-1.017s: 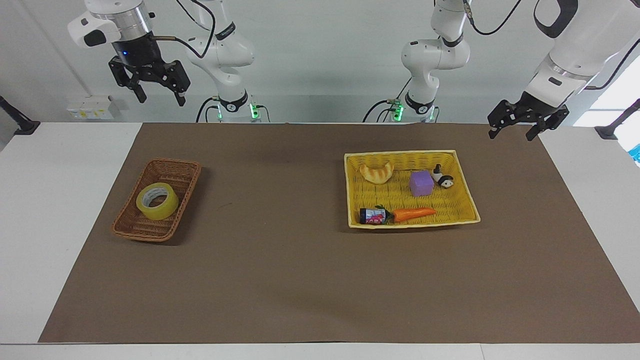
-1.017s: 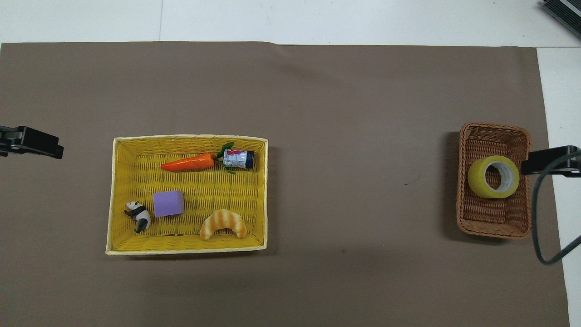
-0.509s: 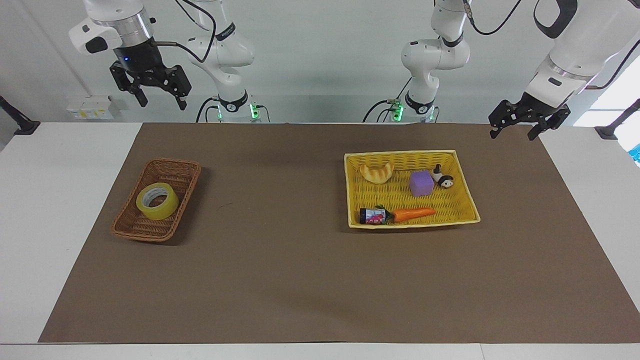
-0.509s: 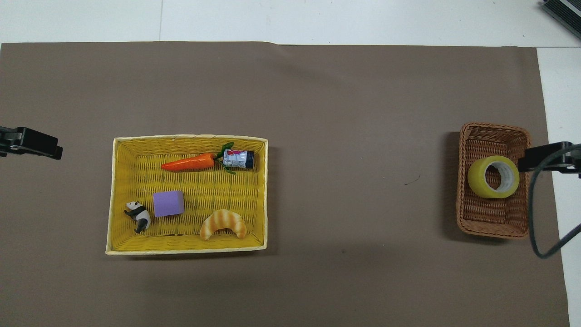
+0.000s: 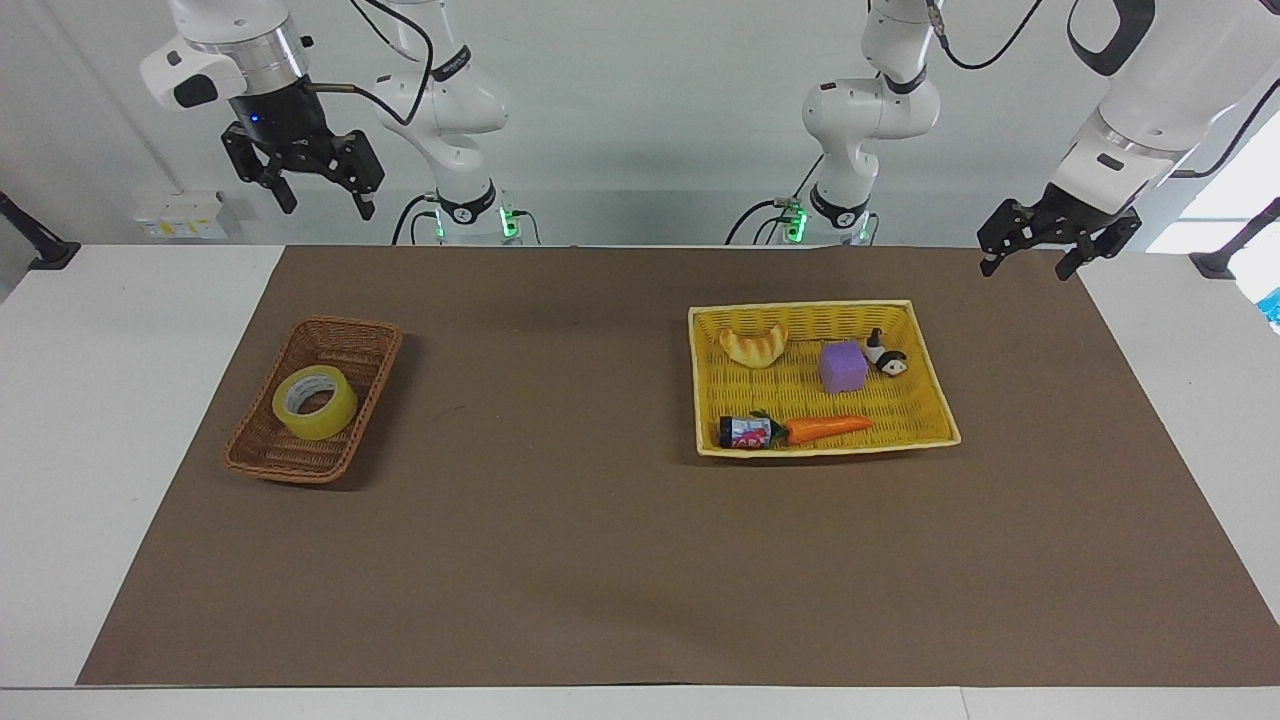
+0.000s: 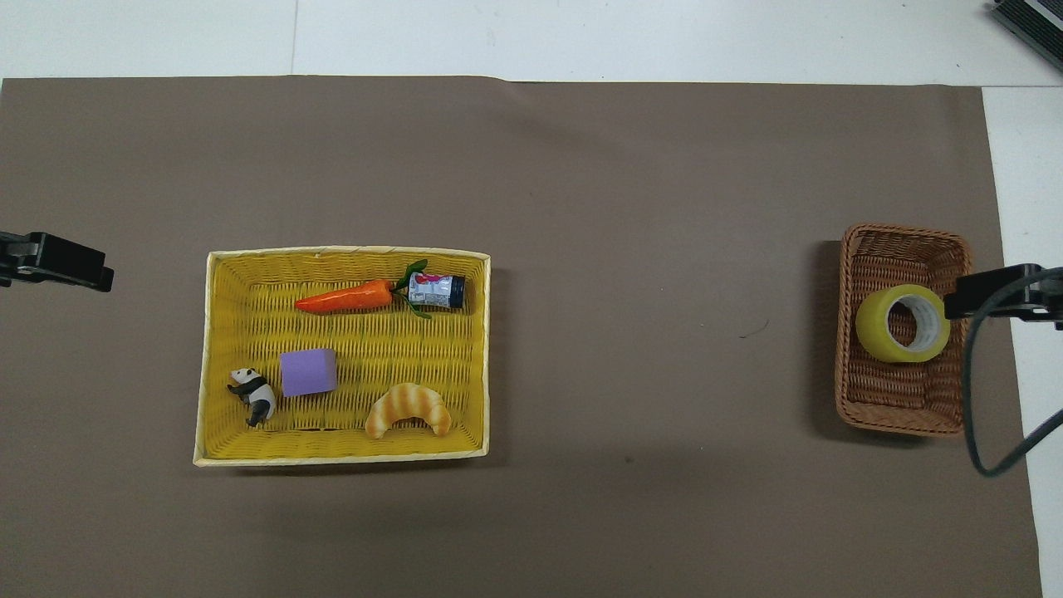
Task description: Move tape to another basket
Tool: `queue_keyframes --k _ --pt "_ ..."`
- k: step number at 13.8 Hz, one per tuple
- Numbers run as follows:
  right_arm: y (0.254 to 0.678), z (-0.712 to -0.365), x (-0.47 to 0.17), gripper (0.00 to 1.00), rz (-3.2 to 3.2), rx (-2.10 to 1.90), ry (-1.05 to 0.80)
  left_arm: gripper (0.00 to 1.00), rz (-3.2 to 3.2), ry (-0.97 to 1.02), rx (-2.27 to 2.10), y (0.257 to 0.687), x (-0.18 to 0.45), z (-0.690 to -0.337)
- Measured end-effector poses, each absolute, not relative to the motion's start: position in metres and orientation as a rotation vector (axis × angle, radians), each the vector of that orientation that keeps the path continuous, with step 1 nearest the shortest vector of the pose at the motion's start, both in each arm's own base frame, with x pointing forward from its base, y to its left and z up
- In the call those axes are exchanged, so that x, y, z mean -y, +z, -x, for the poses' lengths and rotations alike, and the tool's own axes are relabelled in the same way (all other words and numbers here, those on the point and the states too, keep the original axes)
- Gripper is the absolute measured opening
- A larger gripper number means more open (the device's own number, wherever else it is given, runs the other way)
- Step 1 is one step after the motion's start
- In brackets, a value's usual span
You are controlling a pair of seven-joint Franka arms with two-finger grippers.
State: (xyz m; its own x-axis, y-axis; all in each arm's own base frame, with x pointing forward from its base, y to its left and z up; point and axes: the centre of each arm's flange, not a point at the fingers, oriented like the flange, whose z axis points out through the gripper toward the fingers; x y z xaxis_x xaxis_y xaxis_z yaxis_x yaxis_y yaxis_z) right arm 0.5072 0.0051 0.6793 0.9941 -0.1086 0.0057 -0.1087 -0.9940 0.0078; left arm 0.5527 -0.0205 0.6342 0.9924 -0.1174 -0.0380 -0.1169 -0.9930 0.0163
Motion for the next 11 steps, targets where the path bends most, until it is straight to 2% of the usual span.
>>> queue_keyframes --k 11 --pt "0.6784 -0.5011 -0.0009 1.00 -3.133 0.066 0.005 1.00 -3.122 -0.058 0.184 0.6355 0.0205 -0.5519"
